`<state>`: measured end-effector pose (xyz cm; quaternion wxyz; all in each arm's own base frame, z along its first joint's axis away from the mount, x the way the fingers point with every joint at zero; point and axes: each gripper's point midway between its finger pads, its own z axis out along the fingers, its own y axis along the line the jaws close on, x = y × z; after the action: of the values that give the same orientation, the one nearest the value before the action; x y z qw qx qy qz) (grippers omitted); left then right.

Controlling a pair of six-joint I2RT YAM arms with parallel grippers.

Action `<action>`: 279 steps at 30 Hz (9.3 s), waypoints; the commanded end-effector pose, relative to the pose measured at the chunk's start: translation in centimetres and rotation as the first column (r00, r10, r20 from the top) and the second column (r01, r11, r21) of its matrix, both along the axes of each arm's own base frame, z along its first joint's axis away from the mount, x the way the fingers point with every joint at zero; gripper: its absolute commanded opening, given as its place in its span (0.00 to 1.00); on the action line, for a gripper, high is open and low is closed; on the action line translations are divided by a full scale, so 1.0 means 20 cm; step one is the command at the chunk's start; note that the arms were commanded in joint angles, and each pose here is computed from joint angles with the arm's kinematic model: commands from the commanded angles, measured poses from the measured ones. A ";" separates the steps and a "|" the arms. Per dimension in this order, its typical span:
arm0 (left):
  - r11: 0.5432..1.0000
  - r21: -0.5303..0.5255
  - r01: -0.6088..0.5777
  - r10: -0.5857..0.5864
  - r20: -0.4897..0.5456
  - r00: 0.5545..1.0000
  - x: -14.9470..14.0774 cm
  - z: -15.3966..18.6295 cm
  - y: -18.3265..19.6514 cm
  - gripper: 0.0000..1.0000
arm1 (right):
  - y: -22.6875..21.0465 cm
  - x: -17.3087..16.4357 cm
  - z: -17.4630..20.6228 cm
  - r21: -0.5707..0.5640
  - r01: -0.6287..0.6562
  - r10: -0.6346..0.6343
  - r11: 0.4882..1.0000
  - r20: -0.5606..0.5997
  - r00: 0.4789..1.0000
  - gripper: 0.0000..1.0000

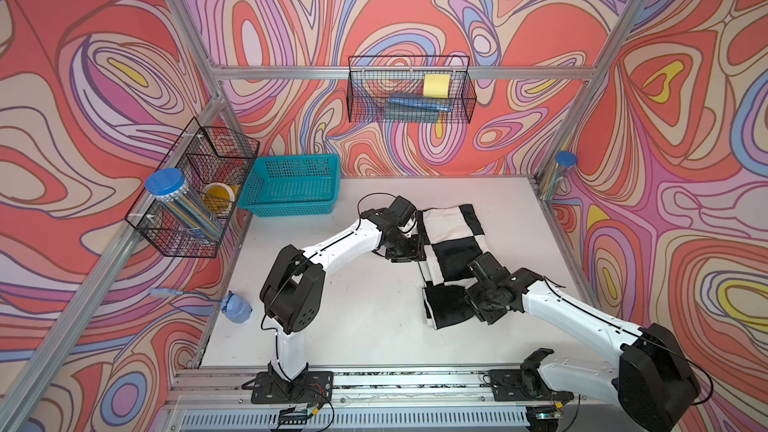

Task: Roll up the pillowcase
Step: Roll the pillowcase at the center of the board.

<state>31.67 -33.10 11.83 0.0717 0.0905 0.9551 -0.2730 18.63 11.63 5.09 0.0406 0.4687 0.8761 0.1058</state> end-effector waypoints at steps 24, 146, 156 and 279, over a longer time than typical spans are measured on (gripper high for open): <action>0.998 0.005 0.059 -0.059 0.074 0.995 -0.04 0.08 0.00 0.56 | 0.04 0.83 0.18 -0.019 -0.047 0.048 0.999 0.058 0.997 0.56; 1.000 -0.028 0.006 -0.007 -0.067 0.998 0.27 -0.21 -0.21 0.40 | -0.23 0.88 0.26 0.097 -0.084 0.086 0.992 -0.012 0.996 0.32; 0.998 -0.047 0.031 -0.029 0.048 0.998 0.46 -0.02 -0.31 0.33 | -0.29 0.36 0.25 0.075 -0.108 0.115 0.991 -0.086 0.990 0.32; 0.964 0.261 0.057 -0.123 0.243 0.962 0.17 -0.04 -0.20 0.40 | 0.43 1.27 0.11 0.164 -0.361 0.362 0.918 0.024 0.932 0.69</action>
<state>34.77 -40.01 12.38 0.1634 0.1889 0.9480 -0.1972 44.41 18.71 7.27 -0.0148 0.3063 0.9379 0.1623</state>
